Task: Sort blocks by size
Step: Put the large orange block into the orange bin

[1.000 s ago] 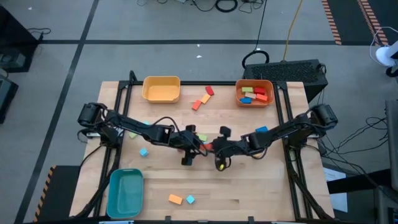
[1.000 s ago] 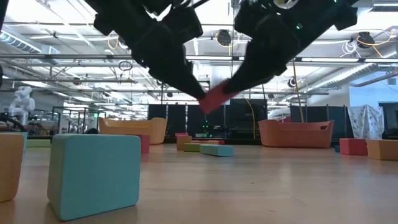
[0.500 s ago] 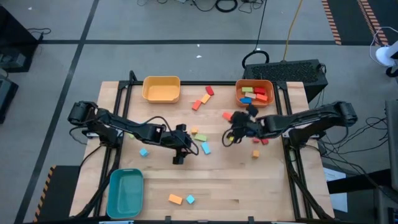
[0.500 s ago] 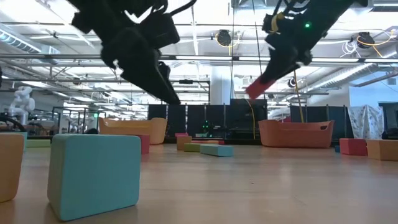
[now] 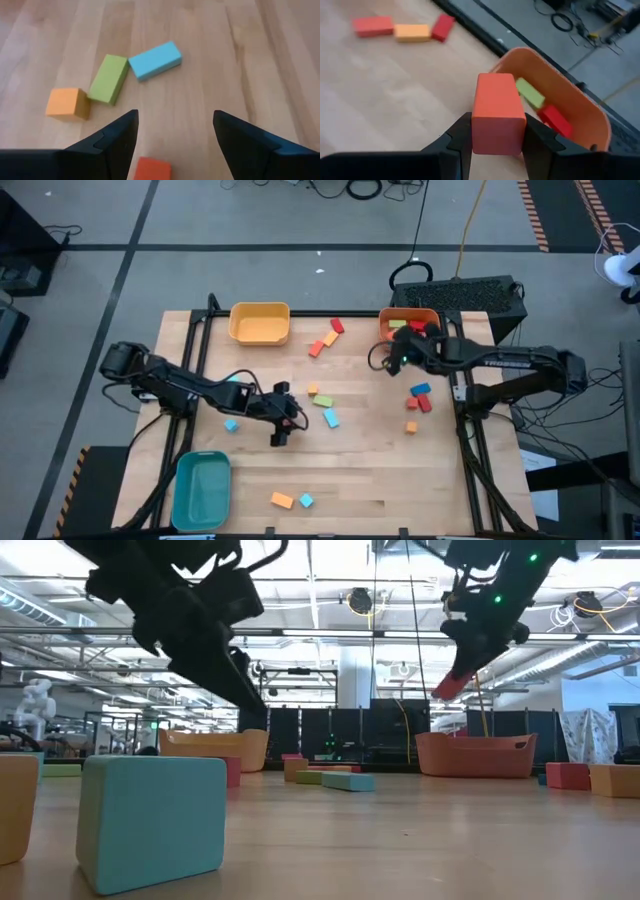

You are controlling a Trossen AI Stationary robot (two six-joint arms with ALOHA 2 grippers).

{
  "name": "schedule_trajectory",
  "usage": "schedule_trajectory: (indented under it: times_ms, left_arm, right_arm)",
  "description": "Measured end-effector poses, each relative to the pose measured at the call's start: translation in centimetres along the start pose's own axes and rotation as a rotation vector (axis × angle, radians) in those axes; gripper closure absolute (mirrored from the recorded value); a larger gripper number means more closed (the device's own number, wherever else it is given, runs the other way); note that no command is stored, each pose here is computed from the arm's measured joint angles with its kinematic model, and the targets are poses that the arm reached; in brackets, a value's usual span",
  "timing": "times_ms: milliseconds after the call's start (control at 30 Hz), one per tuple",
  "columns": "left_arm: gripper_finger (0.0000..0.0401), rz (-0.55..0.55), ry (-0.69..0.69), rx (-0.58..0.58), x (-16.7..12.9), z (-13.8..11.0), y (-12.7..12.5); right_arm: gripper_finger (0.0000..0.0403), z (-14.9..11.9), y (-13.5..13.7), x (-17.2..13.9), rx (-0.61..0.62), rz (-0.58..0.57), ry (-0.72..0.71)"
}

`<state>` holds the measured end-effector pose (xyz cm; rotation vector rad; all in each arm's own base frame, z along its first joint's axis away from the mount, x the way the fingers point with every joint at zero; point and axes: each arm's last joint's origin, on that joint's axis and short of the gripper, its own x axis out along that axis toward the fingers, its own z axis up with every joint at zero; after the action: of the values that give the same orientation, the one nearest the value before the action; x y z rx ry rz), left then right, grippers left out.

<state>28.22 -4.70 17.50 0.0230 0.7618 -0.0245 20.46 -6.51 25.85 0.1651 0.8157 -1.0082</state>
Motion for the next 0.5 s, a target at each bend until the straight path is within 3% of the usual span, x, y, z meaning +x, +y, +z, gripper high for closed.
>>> schedule_trajectory:
  times_ms: [233,500]
  left_arm:
    - [0.0141,0.017,-0.015,0.023,-0.2,0.0,-1.1]
    - [0.0141,0.019,-0.015,0.048,-0.3,-0.2,-2.1]
  right_arm:
    - [0.0291,0.0,-2.6,2.8,0.085,-0.092,0.061]
    - [0.0291,-2.2,-4.4,6.9,0.197,-0.006,0.068]
